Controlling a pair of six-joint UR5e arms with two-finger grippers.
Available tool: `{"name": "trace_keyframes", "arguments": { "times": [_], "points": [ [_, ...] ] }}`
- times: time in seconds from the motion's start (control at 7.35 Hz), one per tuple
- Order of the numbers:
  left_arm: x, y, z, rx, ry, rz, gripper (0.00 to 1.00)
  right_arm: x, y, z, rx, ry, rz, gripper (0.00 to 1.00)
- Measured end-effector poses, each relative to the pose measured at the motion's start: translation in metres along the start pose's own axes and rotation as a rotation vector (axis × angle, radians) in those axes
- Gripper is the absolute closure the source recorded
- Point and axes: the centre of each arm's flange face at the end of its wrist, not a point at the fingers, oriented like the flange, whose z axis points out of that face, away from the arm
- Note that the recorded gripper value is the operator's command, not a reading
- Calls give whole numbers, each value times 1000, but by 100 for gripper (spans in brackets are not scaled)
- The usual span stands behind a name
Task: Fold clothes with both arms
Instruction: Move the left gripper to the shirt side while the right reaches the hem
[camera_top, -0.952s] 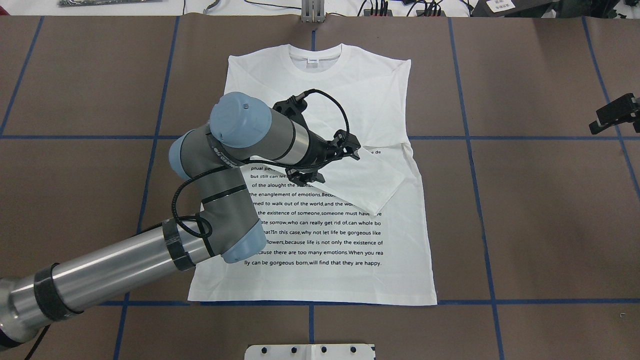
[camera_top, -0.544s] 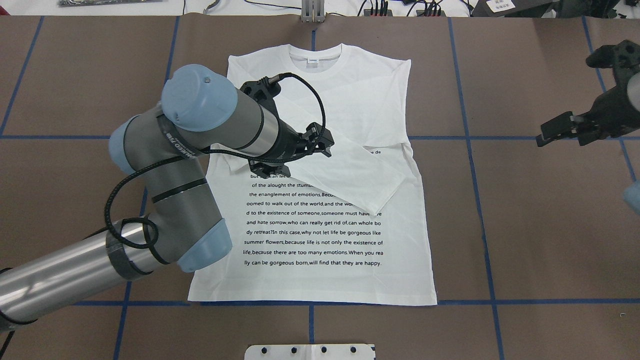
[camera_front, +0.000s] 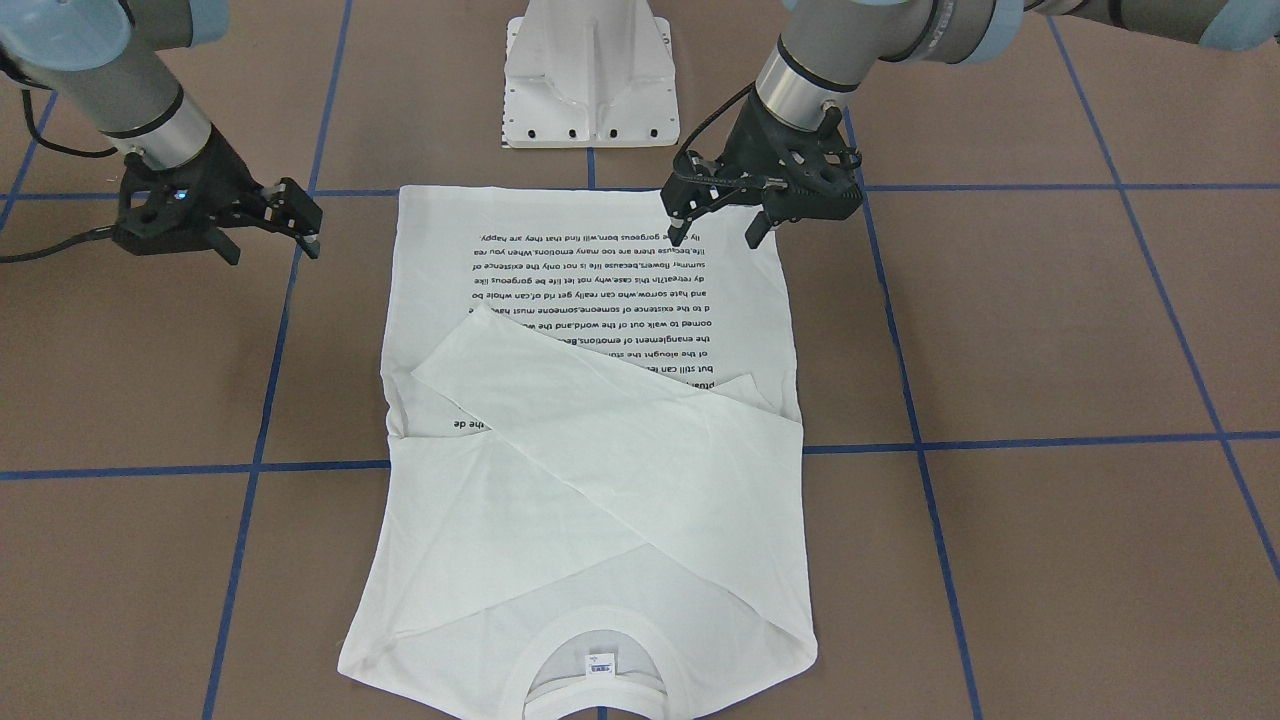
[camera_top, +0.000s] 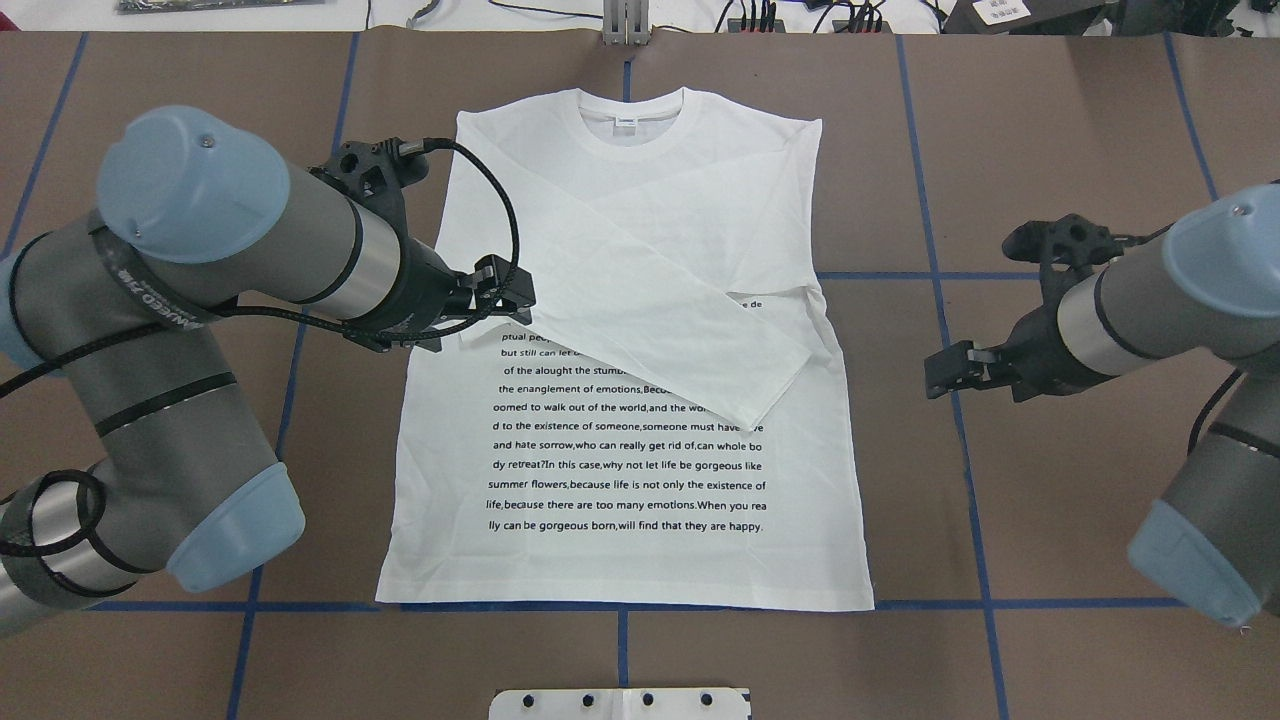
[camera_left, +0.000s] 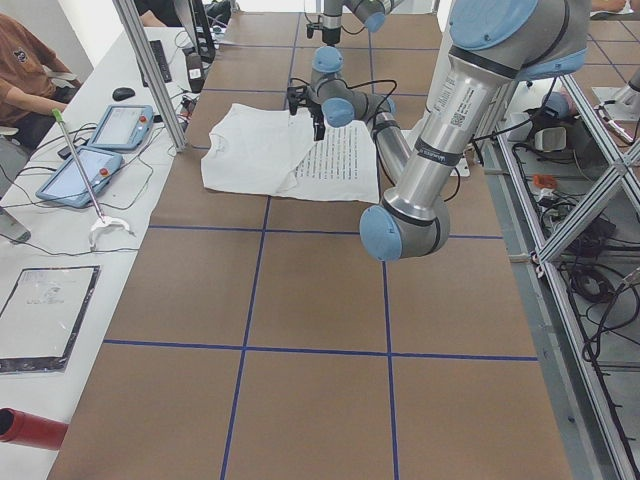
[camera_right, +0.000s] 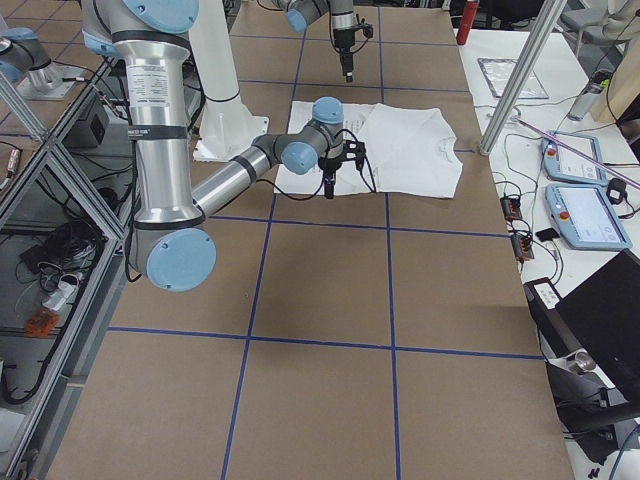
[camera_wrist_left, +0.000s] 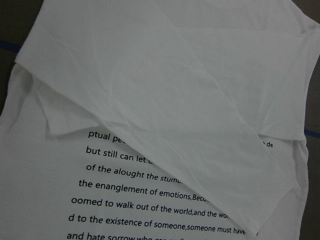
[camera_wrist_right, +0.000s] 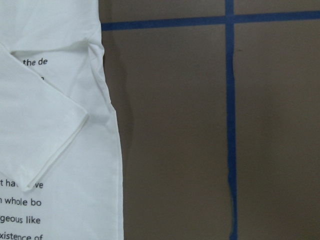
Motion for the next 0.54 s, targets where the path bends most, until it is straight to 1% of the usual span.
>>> {"name": "trace_keyframes", "arguments": {
  "times": [0.27,0.54],
  "points": [
    [-28,0,6,26,-52,1,1,-41,48,22,-3,3,-3,0],
    [-42,4,6,17,-53,-9,0,-62,82,42,-20,13,-19,0]
  ]
}}
